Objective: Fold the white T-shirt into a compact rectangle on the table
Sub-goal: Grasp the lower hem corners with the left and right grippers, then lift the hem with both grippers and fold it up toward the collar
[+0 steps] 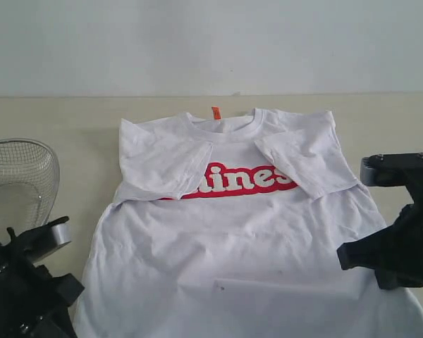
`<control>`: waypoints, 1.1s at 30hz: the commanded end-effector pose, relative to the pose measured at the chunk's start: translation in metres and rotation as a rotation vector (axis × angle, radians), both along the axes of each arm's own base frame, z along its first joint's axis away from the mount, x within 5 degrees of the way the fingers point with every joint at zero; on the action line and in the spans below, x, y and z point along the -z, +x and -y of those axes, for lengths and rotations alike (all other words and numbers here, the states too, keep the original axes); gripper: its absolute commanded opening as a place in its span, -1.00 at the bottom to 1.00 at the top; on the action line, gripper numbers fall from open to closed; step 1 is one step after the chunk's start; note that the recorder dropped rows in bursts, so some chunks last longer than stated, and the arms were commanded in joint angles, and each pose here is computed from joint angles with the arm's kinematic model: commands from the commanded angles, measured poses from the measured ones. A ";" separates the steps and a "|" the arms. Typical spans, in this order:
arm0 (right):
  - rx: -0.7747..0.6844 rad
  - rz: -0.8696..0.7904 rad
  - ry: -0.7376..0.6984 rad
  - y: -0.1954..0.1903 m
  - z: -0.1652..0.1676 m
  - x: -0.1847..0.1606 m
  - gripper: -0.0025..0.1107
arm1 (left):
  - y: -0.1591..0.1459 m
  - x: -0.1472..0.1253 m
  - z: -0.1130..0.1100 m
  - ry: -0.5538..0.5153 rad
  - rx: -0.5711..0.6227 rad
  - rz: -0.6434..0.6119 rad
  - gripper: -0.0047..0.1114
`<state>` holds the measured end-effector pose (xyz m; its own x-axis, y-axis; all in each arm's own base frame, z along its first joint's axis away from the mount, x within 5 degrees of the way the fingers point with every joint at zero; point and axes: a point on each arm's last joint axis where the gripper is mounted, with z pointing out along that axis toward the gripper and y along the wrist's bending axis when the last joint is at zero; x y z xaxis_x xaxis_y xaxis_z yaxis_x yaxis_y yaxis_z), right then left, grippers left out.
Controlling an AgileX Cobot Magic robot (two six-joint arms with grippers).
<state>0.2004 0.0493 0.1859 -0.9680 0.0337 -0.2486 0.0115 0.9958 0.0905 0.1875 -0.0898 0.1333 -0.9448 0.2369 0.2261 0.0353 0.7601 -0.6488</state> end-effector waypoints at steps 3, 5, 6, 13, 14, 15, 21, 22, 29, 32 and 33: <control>-0.014 0.008 -0.005 0.000 0.000 -0.003 -0.96 | -0.003 -0.005 0.005 -0.082 0.031 0.020 -0.84; -0.016 0.009 -0.006 0.000 0.000 -0.003 -0.96 | -0.002 -0.005 0.005 -0.085 0.039 0.030 -0.84; -0.016 0.009 -0.006 0.000 0.000 -0.003 -0.96 | -0.002 -0.005 0.005 -0.085 0.041 0.033 -0.84; -0.016 0.013 -0.005 0.000 0.000 -0.003 -0.96 | -0.004 -0.006 0.005 -0.098 0.051 0.013 -0.55; -0.016 0.013 -0.005 0.000 0.000 -0.003 -0.96 | -0.004 -0.006 0.005 -0.093 0.044 0.005 -0.46; -0.016 0.015 -0.004 0.001 0.000 -0.003 -0.96 | -0.004 -0.006 0.005 -0.084 0.028 -0.012 -0.36; -0.015 0.031 -0.001 0.002 0.000 -0.004 -0.96 | -0.004 -0.004 0.003 -0.037 -0.002 -0.034 -0.09; -0.015 0.031 -0.001 0.002 0.000 -0.004 -0.96 | -0.003 -0.003 0.003 -0.029 -0.008 -0.022 -0.09; -0.019 0.043 0.000 0.003 0.000 -0.004 -0.96 | 0.004 0.005 0.001 0.021 -0.054 0.035 -0.09; -0.022 0.043 -0.001 0.003 0.000 -0.004 -0.96 | 0.005 0.011 0.001 0.030 -0.057 0.013 -0.09; -0.024 0.046 -0.001 0.003 0.000 -0.004 -0.96 | 0.006 0.012 0.001 0.029 -0.066 0.009 -0.09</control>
<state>0.2019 0.0495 0.1863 -0.9638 0.0264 -0.2655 0.0020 0.9958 0.0918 0.1931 -0.0899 0.1262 -0.9600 0.1867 0.2086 0.0132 0.7746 -0.6323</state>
